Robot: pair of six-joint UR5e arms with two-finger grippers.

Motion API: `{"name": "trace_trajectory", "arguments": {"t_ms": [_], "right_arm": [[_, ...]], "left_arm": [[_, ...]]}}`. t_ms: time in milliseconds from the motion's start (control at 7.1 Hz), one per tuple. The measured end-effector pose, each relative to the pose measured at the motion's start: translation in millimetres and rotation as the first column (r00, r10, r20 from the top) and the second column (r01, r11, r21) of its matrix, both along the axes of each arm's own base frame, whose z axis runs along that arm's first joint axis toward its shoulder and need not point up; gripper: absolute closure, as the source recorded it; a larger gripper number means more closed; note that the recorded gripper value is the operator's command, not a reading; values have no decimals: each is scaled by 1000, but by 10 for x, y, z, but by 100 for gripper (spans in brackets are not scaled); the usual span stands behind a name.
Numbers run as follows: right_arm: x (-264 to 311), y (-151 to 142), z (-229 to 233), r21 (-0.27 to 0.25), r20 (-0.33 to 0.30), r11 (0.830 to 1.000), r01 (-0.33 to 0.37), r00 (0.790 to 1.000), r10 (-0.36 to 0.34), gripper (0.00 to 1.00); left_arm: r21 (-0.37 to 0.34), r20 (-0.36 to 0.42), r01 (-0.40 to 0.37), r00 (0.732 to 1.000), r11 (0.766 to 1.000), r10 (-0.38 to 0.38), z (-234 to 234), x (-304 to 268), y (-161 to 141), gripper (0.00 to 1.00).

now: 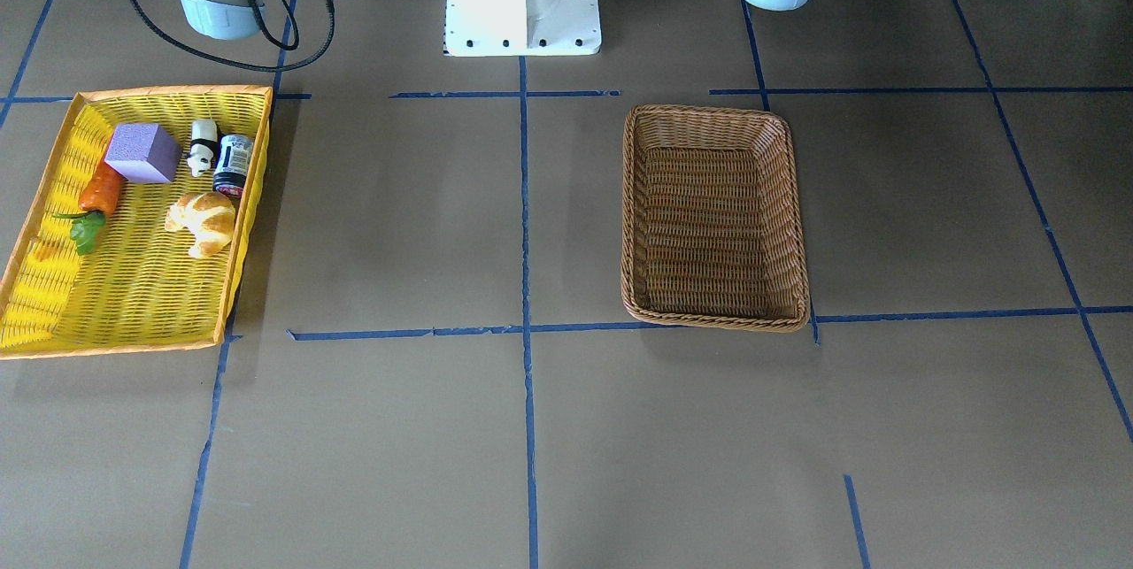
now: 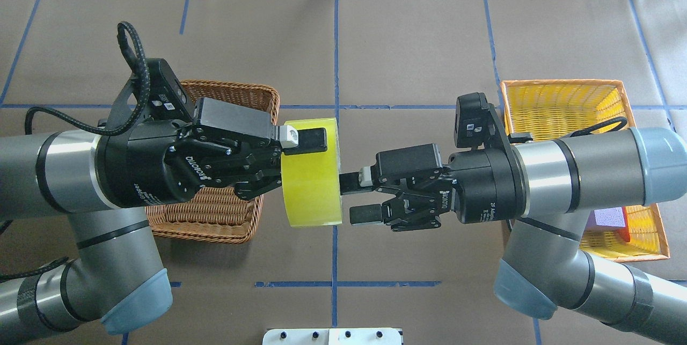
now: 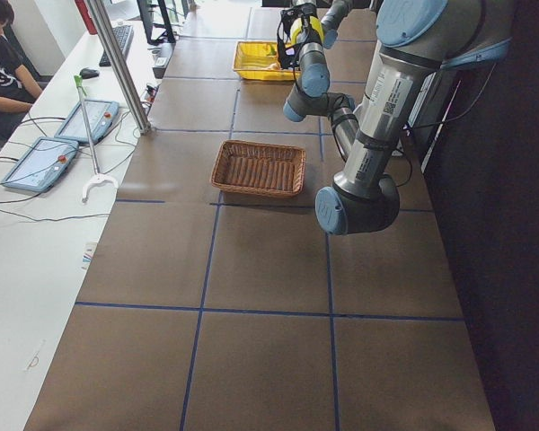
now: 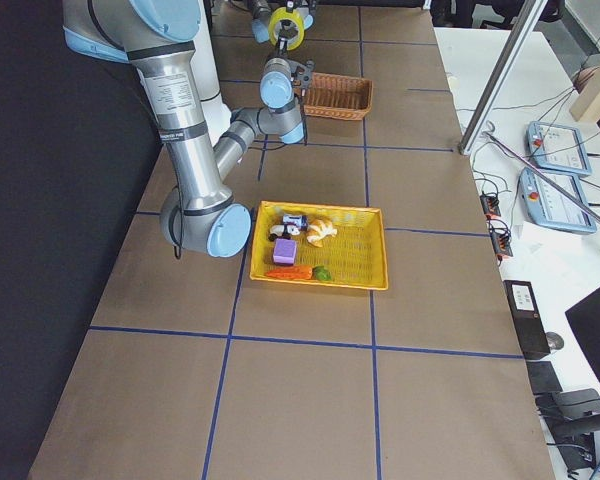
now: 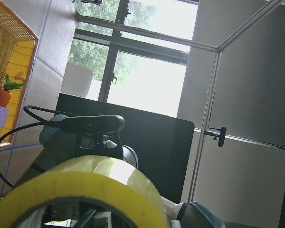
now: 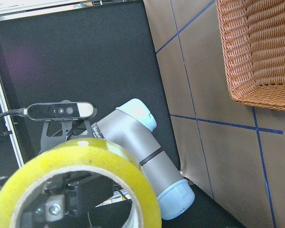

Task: Move tape to another basket

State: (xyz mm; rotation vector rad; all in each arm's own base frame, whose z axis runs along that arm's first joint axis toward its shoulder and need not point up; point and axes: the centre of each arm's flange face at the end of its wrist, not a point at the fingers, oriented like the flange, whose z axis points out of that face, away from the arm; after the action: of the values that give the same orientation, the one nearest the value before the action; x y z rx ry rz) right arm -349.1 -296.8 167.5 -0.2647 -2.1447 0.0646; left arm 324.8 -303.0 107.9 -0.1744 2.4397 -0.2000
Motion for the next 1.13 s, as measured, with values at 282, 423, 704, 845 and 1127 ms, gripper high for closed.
{"name": "trace_trajectory", "arguments": {"t_ms": [282,423,704,845,1127], "right_arm": [[138,-25,247,0,8,1000,-20,1000,20,0],[281,-141,407,-10,-17,998,-60,998,60,0],[617,-451,749,-50,-123,987,-155,981,148,0],[744,-654,866,-81,-214,975,-208,959,187,0],[986,-1064,1049,-88,-414,952,-293,880,233,0]], "left_arm": [[-27,-19,35,999,999,-35,7,-41,-58,100],[-51,-10,65,998,997,-65,56,-42,-146,100],[-96,97,128,988,987,-118,408,75,-472,100],[-103,205,145,971,984,-121,654,156,-636,100],[-81,523,144,848,986,-81,962,195,-1059,100]]}}
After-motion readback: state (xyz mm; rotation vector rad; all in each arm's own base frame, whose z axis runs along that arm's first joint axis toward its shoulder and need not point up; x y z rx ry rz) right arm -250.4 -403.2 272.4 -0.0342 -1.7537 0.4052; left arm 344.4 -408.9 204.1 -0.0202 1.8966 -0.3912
